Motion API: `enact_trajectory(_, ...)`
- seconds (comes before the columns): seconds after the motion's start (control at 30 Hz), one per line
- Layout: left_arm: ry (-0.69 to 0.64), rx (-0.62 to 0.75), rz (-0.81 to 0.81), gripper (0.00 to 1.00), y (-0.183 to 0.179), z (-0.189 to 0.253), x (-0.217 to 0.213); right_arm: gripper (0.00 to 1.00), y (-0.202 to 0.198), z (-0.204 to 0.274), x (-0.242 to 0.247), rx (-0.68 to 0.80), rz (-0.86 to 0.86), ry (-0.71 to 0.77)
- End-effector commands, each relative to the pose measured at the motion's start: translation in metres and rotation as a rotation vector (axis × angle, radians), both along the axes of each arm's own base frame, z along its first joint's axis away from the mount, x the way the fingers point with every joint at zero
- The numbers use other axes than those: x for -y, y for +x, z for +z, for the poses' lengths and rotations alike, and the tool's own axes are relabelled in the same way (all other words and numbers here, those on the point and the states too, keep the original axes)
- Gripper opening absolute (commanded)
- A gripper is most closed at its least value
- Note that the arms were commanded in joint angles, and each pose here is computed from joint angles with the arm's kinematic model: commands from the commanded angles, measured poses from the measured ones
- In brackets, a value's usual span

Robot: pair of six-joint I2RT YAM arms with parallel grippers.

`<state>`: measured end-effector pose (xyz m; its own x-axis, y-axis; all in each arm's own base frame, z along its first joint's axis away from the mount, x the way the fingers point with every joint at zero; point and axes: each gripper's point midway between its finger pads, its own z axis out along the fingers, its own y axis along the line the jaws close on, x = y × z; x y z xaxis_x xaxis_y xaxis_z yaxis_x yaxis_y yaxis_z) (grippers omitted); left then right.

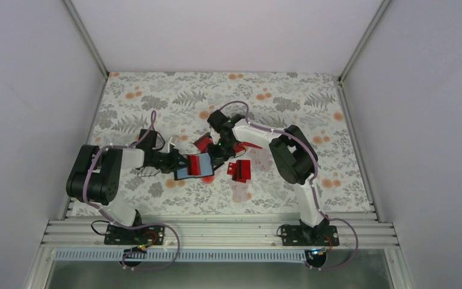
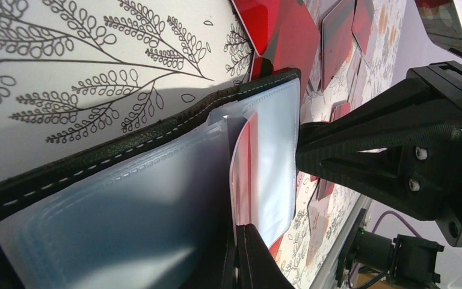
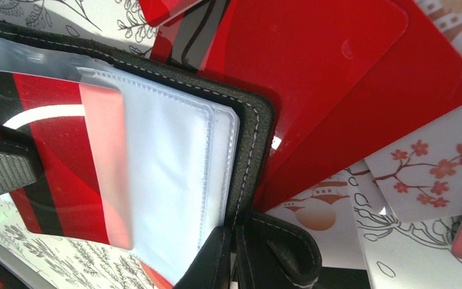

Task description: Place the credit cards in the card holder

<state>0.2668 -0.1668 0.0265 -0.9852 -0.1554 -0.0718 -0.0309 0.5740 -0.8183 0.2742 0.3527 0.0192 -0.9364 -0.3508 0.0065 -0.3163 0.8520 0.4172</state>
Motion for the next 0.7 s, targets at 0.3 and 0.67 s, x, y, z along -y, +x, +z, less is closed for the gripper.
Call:
enact_trajectory(0.3, 0.076, 0.010, 0.053, 0.03, 0.003, -0.010, 0.000, 0.04, -0.016, -0.041, 0.012, -0.055, 0.010, -0.073)
enact_trajectory(0.67, 0.122, -0.007, 0.044, 0.24, 0.004, -0.013, 0.003, 0.05, -0.013, -0.039, 0.011, -0.044, -0.001, -0.074)
